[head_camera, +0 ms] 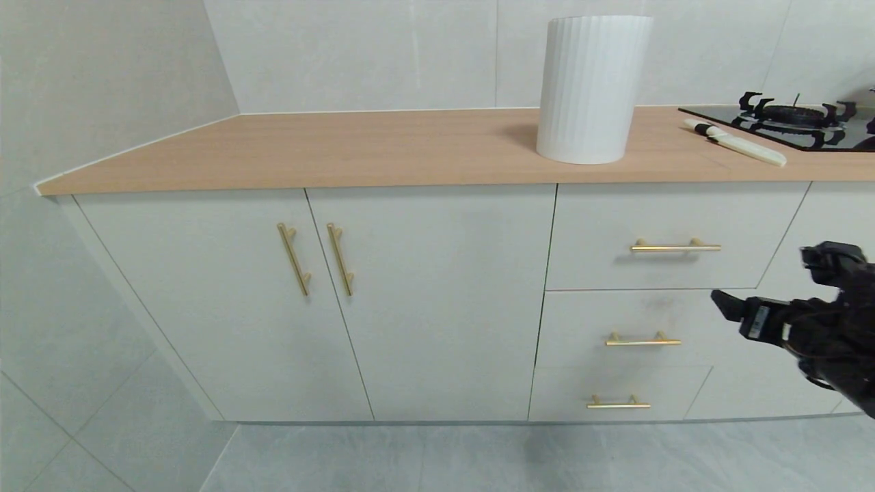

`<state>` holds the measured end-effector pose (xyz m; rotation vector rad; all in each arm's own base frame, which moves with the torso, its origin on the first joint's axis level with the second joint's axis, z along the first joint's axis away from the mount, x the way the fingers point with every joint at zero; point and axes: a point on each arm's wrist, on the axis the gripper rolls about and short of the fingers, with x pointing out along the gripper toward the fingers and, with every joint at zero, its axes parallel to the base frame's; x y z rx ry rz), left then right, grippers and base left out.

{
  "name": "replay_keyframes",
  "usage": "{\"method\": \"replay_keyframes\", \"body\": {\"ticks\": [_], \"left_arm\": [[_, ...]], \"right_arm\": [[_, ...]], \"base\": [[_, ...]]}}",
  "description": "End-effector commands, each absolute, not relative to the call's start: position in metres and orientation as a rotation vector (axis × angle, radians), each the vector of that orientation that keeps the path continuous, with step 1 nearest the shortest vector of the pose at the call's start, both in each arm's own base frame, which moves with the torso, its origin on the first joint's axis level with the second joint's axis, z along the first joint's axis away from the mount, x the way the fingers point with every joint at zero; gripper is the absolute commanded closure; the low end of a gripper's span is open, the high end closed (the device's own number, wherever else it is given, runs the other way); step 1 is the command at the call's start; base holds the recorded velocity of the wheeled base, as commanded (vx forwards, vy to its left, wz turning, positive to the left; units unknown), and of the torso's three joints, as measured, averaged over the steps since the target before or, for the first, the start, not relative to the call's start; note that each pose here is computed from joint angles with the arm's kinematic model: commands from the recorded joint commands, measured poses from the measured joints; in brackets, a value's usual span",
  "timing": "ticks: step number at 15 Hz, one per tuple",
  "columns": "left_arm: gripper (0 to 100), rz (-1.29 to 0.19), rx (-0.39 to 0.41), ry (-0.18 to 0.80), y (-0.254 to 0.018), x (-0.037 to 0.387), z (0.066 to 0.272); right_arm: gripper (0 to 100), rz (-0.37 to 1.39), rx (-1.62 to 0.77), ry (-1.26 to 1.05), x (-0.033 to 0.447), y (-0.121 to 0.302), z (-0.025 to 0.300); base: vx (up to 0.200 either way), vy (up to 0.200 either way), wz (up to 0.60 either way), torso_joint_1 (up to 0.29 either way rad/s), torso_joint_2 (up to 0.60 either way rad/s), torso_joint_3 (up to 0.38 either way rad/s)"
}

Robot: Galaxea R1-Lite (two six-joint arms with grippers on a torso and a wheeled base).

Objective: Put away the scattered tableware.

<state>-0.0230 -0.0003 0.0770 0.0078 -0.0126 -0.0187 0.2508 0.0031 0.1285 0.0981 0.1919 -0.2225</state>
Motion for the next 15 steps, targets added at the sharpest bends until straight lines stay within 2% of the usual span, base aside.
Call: {"method": "replay_keyframes", "body": {"ticks": [1, 3, 5, 9, 12, 15], "left_arm": [[0, -0.018, 0.008, -0.012, 0.000, -0.023, 0.077], [0, -0.018, 0.008, -0.012, 0.000, -0.023, 0.077], [0, -0.018, 0.008, -0.012, 0.000, -0.023, 0.077], [0, -0.018, 0.008, -0.012, 0.000, -0.023, 0.077], [0, -0.018, 0.008, -0.012, 0.000, -0.023, 0.077], [0, -0.018, 0.008, -0.012, 0.000, -0.023, 0.077]], "right_arm": [[0, -0.267, 0.120, 0.018, 0.158, -0.004, 0.151], [0, -0.316, 0.123, 0.009, 0.124, -0.011, 0.141], [0, -0.320, 0.171, -0.046, 0.098, -0.010, 0.148], [0, -0.248, 0.130, -0.071, 0.032, -0.006, 0.136], [0, -0.234, 0.101, -0.118, 0.012, -0.005, 0.137], [0, -0.161, 0.020, -0.205, -0.010, -0.003, 0.122]], "base": [[0.000, 0.000, 0.00, 0.000, 0.00, 0.000], [0.000, 0.000, 0.00, 0.000, 0.00, 0.000], [0.000, 0.000, 0.00, 0.000, 0.00, 0.000], [0.000, 0.000, 0.00, 0.000, 0.00, 0.000], [0.000, 0.000, 0.00, 0.000, 0.00, 0.000], [0.000, 0.000, 0.00, 0.000, 0.00, 0.000]]}}
